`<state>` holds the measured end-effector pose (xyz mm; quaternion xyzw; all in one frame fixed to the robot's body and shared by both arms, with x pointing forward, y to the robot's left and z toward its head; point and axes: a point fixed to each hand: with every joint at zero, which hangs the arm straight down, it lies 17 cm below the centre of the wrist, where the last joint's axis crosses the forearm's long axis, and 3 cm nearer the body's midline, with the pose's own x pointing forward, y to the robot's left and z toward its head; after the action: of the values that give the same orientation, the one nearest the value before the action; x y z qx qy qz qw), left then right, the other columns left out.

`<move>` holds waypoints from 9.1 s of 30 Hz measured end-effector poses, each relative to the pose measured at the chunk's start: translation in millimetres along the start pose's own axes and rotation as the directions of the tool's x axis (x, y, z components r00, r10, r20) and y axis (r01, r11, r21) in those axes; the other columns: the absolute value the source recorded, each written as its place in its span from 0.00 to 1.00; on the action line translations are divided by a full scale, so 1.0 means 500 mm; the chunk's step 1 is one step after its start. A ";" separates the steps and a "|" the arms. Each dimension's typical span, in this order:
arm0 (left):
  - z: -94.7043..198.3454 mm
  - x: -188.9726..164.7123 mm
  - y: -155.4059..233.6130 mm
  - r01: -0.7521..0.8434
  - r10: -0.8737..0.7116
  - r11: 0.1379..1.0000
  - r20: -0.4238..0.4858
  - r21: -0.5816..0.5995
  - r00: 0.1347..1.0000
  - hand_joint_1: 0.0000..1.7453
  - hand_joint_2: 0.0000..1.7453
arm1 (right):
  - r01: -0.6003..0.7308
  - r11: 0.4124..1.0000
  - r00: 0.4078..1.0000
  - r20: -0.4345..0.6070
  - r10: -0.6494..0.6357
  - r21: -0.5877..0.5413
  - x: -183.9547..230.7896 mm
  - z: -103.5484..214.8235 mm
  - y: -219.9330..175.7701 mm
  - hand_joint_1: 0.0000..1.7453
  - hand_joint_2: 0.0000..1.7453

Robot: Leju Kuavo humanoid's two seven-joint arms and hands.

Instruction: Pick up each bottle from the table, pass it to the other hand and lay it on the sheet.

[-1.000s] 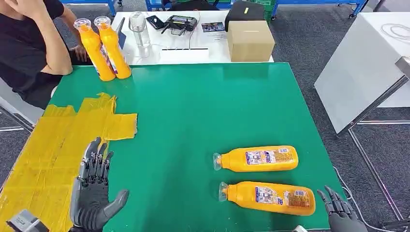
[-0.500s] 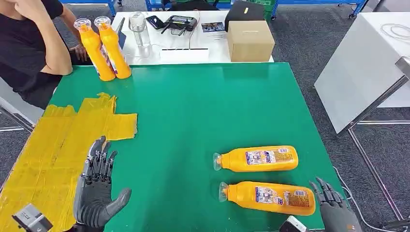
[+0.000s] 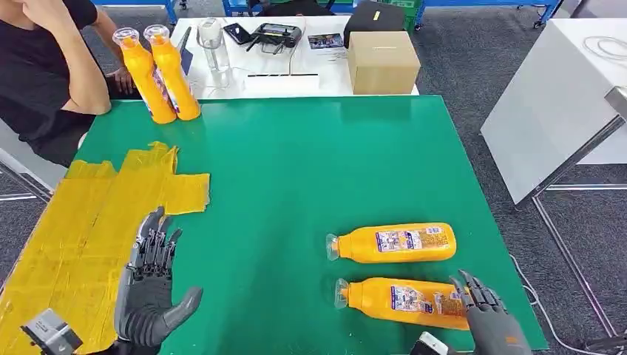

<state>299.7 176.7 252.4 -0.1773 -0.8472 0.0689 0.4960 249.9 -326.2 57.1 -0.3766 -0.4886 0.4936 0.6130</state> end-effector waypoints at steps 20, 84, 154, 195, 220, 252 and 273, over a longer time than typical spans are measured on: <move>-0.005 -0.007 -0.003 -0.016 0.016 1.000 -0.006 -0.007 1.000 0.00 1.00 | -0.010 0.999 1.000 0.004 0.010 0.047 -0.017 -0.037 0.030 0.00 1.00; -0.037 -0.044 -0.001 -0.080 0.081 0.997 -0.053 0.022 0.995 0.00 1.00 | 0.034 0.950 0.996 0.067 -0.058 0.312 -0.029 -0.090 0.160 1.00 1.00; -0.009 -0.073 -0.046 -0.269 0.265 0.963 -0.143 -0.009 0.953 0.00 1.00 | 0.554 0.764 0.495 0.608 -0.621 0.330 0.722 -0.209 -0.084 1.00 1.00; 0.009 -0.093 0.011 -0.222 0.236 0.969 -0.150 0.108 0.960 1.00 1.00 | 0.186 0.908 0.573 0.709 -0.411 0.376 0.836 -0.109 0.101 1.00 1.00; 0.008 -0.098 0.017 -0.192 0.215 0.970 -0.153 0.151 0.965 1.00 1.00 | 0.396 0.841 0.563 0.626 -0.540 0.369 0.774 -0.115 0.053 0.00 1.00; -0.055 0.030 0.028 0.959 -0.979 0.142 0.179 0.247 0.099 1.00 1.00 | 0.782 0.622 0.387 0.749 -0.538 0.043 0.494 -0.043 -0.273 0.00 1.00; 0.046 -0.357 0.363 0.798 -0.884 -0.464 0.139 -0.384 -0.446 1.00 1.00 | 0.755 0.650 0.372 0.763 -0.529 0.083 0.503 -0.052 -0.287 0.00 1.00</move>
<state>401.5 280.7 42.3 0.5336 -0.5186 -0.5427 0.3896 318.2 -113.5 243.4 -0.0050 -0.8615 0.2426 0.4461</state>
